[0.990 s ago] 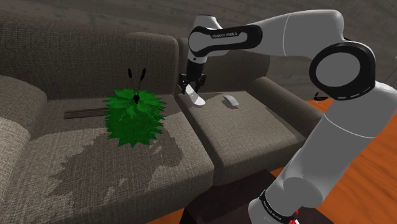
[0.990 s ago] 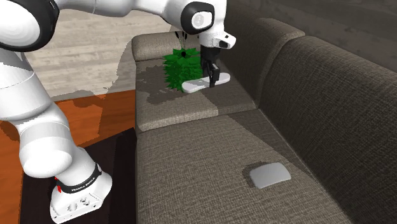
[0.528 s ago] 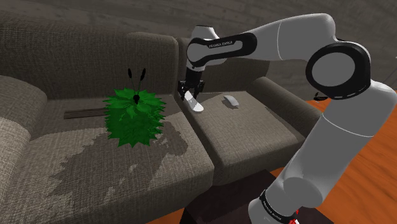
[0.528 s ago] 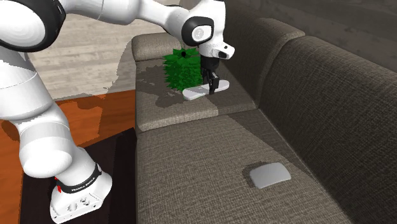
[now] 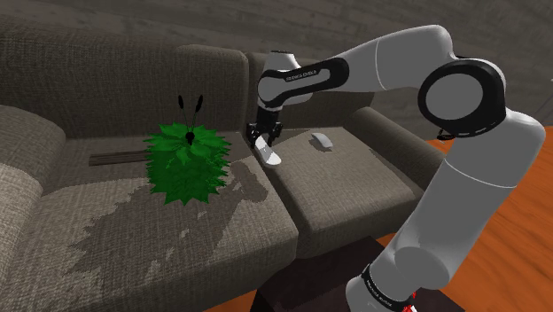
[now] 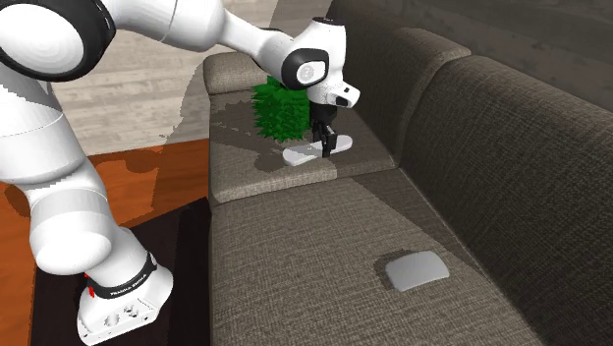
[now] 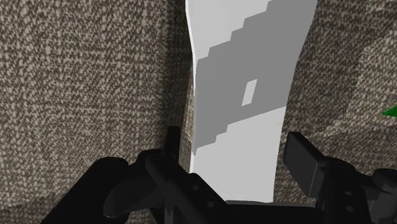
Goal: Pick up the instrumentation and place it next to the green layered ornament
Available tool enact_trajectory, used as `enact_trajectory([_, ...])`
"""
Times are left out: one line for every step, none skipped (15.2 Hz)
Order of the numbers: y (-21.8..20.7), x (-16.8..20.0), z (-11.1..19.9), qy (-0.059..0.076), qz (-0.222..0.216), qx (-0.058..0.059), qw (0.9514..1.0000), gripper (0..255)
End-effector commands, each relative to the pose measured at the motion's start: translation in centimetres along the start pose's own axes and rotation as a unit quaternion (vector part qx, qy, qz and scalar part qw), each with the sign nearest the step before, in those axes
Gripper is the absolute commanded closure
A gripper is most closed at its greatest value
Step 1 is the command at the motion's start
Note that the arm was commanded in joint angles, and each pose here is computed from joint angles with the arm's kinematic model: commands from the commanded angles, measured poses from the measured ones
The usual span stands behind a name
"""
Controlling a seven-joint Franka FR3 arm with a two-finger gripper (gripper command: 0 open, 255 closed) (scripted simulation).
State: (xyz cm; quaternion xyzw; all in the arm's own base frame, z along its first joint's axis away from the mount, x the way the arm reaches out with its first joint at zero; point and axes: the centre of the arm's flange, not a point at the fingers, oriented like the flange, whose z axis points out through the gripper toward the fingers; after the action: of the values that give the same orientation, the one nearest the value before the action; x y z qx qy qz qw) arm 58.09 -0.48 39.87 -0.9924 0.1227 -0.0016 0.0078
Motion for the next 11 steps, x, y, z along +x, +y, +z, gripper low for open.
enact_trajectory([0.0,0.1,1.1,0.0,0.0,0.0,1.0,255])
enact_trajectory([0.0,0.1,1.7,0.0,0.0,0.0,1.0,255])
enact_trajectory([0.0,0.1,2.2,0.0,0.0,0.0,1.0,255])
enact_trajectory([0.0,0.1,2.7,0.0,0.0,0.0,1.0,255])
enact_trajectory([0.1,0.1,3.2,0.0,0.0,0.0,1.0,255])
enact_trajectory([0.1,0.1,3.8,0.0,0.0,0.0,1.0,255])
enact_trajectory([0.1,0.1,4.3,0.0,0.0,0.0,1.0,255])
enact_trajectory([0.1,0.1,4.9,0.0,0.0,0.0,1.0,255])
enact_trajectory([0.1,0.1,4.9,0.0,0.0,0.0,1.0,255])
enact_trajectory([0.1,0.1,4.9,0.0,0.0,0.0,1.0,255])
enact_trajectory([0.1,0.1,4.9,0.0,0.0,0.0,1.0,255])
